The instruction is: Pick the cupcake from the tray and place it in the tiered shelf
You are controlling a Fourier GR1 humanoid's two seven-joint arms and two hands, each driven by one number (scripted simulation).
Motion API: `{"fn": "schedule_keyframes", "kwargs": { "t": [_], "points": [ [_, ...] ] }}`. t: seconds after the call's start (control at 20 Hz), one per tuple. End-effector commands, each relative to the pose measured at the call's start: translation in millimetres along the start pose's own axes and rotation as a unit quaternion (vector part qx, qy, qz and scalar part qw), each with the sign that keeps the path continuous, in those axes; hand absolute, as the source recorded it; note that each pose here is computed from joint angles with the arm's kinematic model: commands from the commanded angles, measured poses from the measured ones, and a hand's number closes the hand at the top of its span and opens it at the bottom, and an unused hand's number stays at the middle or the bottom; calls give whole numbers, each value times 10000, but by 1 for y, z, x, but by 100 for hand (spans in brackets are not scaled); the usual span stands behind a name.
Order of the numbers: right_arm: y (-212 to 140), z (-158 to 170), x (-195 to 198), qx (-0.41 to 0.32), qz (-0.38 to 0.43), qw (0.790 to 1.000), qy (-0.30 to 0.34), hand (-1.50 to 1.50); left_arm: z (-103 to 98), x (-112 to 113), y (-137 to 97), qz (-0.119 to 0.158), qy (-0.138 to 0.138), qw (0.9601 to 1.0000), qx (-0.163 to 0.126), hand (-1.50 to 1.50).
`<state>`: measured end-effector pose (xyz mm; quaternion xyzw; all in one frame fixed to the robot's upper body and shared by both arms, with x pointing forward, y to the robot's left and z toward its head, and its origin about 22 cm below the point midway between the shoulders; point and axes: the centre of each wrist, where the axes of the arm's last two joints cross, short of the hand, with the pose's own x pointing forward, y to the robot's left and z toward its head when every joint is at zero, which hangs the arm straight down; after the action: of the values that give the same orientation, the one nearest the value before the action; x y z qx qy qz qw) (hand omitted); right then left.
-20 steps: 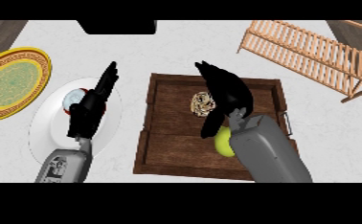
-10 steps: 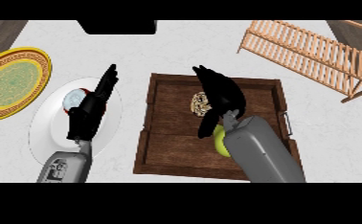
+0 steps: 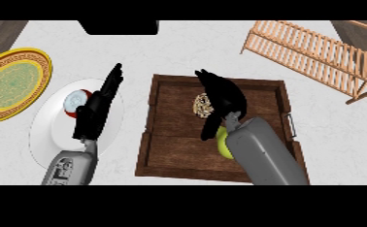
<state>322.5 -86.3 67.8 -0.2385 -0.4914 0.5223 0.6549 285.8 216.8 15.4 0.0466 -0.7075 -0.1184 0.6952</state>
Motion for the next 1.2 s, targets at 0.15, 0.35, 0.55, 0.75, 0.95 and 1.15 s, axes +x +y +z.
{"fn": "schedule_keyframes", "kwargs": {
  "t": [0.15, 0.35, 0.55, 0.75, 0.95, 1.15],
  "points": [
    [4, -3, -11, 389, 511, 9979, -82, 150, -2, 3, 8, 43, 71, 10000, 38, 0],
    [29, -3, -13, 179, 748, 9965, -319, 150, 16, -2, -2, -32, 33, 10000, 68, 0],
    [32, 16, 0, -64, 696, 9965, -448, 150, 0, -3, 18, 22, -4, 10000, 77, 0],
    [-1, -19, -5, -1058, -393, 9770, 1811, 150, -5, 7, -8, 76, -7, 9999, -123, 0],
    [-29, -29, 11, -1774, -1043, 9321, 2979, 150, -3, 6, -19, -11, -38, 9996, -271, 0],
    [-27, -35, 34, -2316, -1486, 9140, 2982, 150, -3, 7, -3, -2, -50, 9996, -260, 0]
  ]
}}
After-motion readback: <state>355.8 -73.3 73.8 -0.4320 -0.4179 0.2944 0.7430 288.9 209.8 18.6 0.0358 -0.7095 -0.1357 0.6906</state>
